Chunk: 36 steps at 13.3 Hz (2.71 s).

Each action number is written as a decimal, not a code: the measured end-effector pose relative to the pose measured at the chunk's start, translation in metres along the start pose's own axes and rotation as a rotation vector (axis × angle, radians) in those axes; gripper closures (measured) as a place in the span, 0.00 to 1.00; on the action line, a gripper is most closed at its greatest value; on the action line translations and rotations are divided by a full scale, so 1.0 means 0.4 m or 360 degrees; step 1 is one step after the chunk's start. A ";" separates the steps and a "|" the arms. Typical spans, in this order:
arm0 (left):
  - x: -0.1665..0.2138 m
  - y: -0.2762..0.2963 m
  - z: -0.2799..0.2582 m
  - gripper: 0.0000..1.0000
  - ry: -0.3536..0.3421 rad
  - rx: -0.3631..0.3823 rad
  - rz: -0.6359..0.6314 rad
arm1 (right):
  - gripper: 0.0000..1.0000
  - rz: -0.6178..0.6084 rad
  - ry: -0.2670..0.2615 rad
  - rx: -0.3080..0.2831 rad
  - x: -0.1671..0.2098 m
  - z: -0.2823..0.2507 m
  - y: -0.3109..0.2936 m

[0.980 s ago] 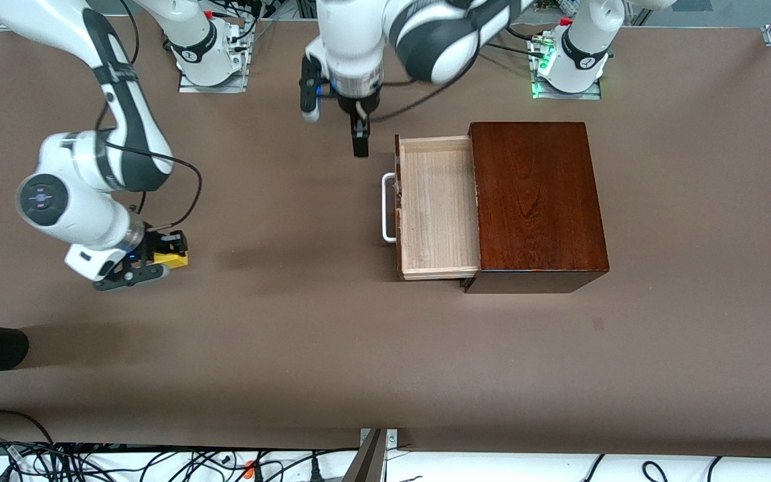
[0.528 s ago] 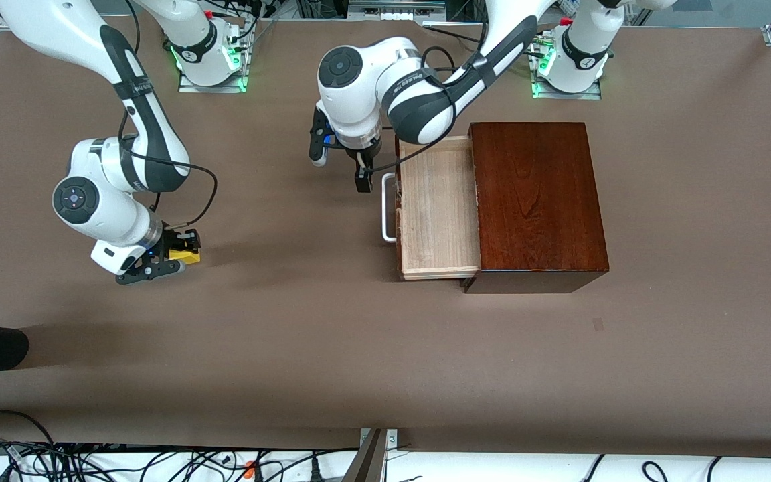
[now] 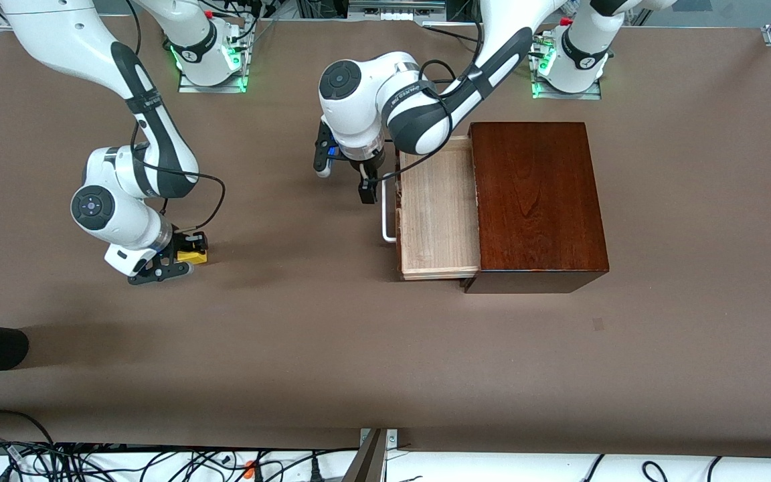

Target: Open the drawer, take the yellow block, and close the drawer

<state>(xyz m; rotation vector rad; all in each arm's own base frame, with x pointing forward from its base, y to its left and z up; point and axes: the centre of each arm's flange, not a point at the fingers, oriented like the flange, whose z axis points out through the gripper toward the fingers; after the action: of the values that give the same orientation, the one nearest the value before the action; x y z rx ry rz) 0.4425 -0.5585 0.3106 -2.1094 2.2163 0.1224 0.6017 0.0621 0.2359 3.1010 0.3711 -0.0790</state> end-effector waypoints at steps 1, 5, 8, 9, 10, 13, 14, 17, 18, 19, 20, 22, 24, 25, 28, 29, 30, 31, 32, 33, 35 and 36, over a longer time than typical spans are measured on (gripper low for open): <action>-0.007 -0.009 0.001 0.00 -0.0005 0.0005 -0.0010 | 0.19 0.0000 0.0023 -0.0003 0.002 -0.026 0.001; -0.028 -0.033 0.010 0.00 -0.0025 0.0015 -0.0037 | 0.00 0.0002 0.0082 -0.0010 -0.003 -0.174 0.003; -0.036 -0.036 0.015 0.00 -0.0049 0.0003 -0.0043 | 0.00 0.0007 0.0158 -0.0020 -0.017 -0.369 0.005; -0.040 -0.036 0.018 0.00 -0.0066 -0.0007 -0.0045 | 0.00 0.0010 0.0161 -0.0020 -0.028 -0.445 0.006; -0.045 -0.035 0.021 0.00 -0.0088 -0.0020 -0.0047 | 0.00 0.0015 0.0145 -0.0016 -0.045 -0.525 0.005; -0.049 -0.031 0.020 0.00 -0.0117 -0.0037 -0.0049 | 0.00 0.0052 0.0099 0.0079 -0.107 -0.718 -0.005; -0.050 -0.030 0.020 0.00 -0.0126 -0.0042 -0.0050 | 0.00 0.0066 0.0081 0.0113 -0.125 -0.755 -0.002; -0.054 -0.027 0.021 0.00 -0.0153 -0.0058 -0.0055 | 0.00 0.0088 0.0100 0.0138 -0.148 -0.817 0.011; -0.056 -0.026 0.021 0.00 -0.0161 -0.0063 -0.0057 | 0.00 0.0088 0.0105 0.0138 -0.147 -0.821 0.011; -0.058 -0.026 0.022 0.00 -0.0171 -0.0068 -0.0062 | 0.00 0.0088 0.0110 0.0137 -0.146 -0.824 0.011; -0.062 -0.029 0.022 0.00 -0.0177 -0.0071 -0.0070 | 0.00 0.0089 0.0116 0.0136 -0.146 -0.829 0.012; -0.075 -0.039 0.024 0.00 -0.0190 -0.0081 -0.0087 | 0.00 0.0102 0.0129 0.0134 -0.147 -0.841 0.024; -0.081 -0.042 0.024 0.00 -0.0197 -0.0086 -0.0100 | 0.00 0.0129 0.0132 0.0134 -0.152 -0.861 0.050; -0.085 -0.044 0.024 0.00 -0.0205 -0.0091 -0.0104 | 0.00 0.0146 0.0134 0.0134 -0.155 -0.871 0.065; -0.106 -0.055 0.025 0.00 -0.0237 -0.0108 -0.0119 | 0.00 0.0206 0.0148 0.0132 -0.167 -0.898 0.121; -0.116 -0.059 0.026 0.00 -0.0262 -0.0113 -0.0123 | 0.00 0.0212 0.0157 0.0130 -0.169 -0.907 0.126; -0.128 -0.064 0.027 0.00 -0.0293 -0.0111 -0.0124 | 0.00 0.0208 0.0167 0.0128 -0.168 -0.915 0.124; -0.143 -0.071 0.027 0.00 -0.0330 -0.0106 -0.0126 | 0.00 0.0201 0.0175 0.0127 -0.165 -0.921 0.118; -0.156 -0.078 0.028 0.00 -0.0356 -0.0108 -0.0129 | 0.00 0.0189 0.0179 0.0126 -0.160 -0.923 0.107; -0.162 -0.080 0.029 0.00 -0.0368 -0.0118 -0.0127 | 0.00 0.0167 0.0183 0.0116 -0.151 -0.924 0.091; -0.177 -0.083 0.034 0.00 -0.0399 -0.0138 -0.0136 | 0.00 0.0112 0.0182 0.0042 -0.134 -0.930 0.057; -0.187 -0.087 0.040 0.00 -0.0416 -0.0150 -0.0142 | 0.00 0.0089 0.0177 0.0015 -0.129 -0.930 0.042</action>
<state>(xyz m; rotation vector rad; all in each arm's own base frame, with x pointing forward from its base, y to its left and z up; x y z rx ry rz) 0.4808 -0.4842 0.3031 -2.0951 2.0003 0.4764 0.5733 0.0422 0.6102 3.1308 0.2865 0.0930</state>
